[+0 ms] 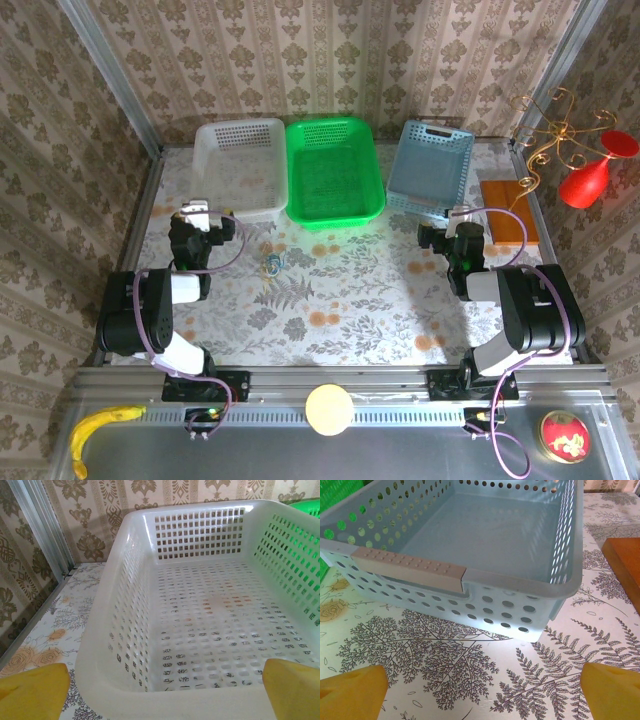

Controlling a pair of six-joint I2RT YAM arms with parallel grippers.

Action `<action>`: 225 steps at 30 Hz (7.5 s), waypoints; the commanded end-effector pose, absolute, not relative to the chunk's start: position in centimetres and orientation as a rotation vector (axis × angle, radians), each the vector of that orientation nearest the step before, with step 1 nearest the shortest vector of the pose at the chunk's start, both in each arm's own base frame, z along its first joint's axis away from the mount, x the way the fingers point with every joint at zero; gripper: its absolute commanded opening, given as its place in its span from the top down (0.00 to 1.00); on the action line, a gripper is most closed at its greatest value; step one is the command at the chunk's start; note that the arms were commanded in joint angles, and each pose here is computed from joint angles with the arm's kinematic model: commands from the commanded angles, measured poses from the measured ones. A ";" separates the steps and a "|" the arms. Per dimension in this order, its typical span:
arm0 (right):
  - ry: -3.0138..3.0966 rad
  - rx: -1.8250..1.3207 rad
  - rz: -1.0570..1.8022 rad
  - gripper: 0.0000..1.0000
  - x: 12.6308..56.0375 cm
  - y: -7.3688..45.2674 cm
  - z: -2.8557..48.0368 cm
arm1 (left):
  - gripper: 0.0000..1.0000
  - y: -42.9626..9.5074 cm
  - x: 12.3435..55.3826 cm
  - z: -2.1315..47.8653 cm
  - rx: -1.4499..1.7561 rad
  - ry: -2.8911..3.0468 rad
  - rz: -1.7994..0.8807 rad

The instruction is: Untangle the cables

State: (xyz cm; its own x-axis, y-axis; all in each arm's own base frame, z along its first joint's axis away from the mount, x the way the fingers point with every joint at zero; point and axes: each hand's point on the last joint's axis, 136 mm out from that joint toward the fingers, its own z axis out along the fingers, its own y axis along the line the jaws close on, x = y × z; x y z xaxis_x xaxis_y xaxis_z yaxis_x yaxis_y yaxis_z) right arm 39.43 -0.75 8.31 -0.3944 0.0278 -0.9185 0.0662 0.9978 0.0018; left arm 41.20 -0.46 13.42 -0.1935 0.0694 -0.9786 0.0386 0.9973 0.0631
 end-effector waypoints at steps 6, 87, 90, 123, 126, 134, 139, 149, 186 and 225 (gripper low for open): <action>1.950 0.090 -0.042 0.00 39.1 -0.6 12.9 | 0.00 0.3 38.5 13.1 0.066 1.838 0.063; 2.469 0.091 0.596 0.03 47.9 17.7 14.0 | 0.00 -11.8 36.0 22.4 -0.097 2.026 -0.495; 2.444 0.106 0.492 0.02 47.6 16.1 15.5 | 0.00 -11.8 37.0 22.1 -0.103 2.046 -0.492; 2.343 -0.027 0.488 0.00 32.8 20.5 20.3 | 0.00 -4.8 46.1 16.6 -0.337 2.314 -0.367; 2.352 0.012 0.408 0.00 32.8 19.4 20.0 | 0.00 -3.9 46.8 15.0 -0.351 2.371 -0.355; 2.345 0.068 0.302 0.00 33.0 17.7 20.0 | 0.00 -1.2 47.4 12.2 -0.407 2.470 -0.258; 2.310 0.039 0.370 0.00 32.5 18.1 20.3 | 0.00 1.9 47.5 12.8 -0.467 2.451 -0.195; 2.280 -0.122 0.530 0.00 31.3 20.4 20.1 | 0.00 -3.8 47.7 22.8 -0.244 2.231 -0.490; 2.352 -0.052 0.603 0.07 29.2 21.0 17.5 | 0.00 -22.7 31.3 9.2 0.200 2.381 -0.680; 2.524 -0.048 0.659 0.22 29.7 24.5 11.0 | 0.00 -23.6 31.5 9.0 0.108 2.403 -0.961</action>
State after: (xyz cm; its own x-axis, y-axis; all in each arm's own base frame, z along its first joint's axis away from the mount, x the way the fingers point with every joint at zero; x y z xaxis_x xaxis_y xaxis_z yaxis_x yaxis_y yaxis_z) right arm 29.21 25.48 9.54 -0.8812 0.0541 -0.4697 -0.1859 0.8738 0.4494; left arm 30.26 -20.94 7.55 -0.8577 -0.1605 -0.4884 0.1718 0.8058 -0.5667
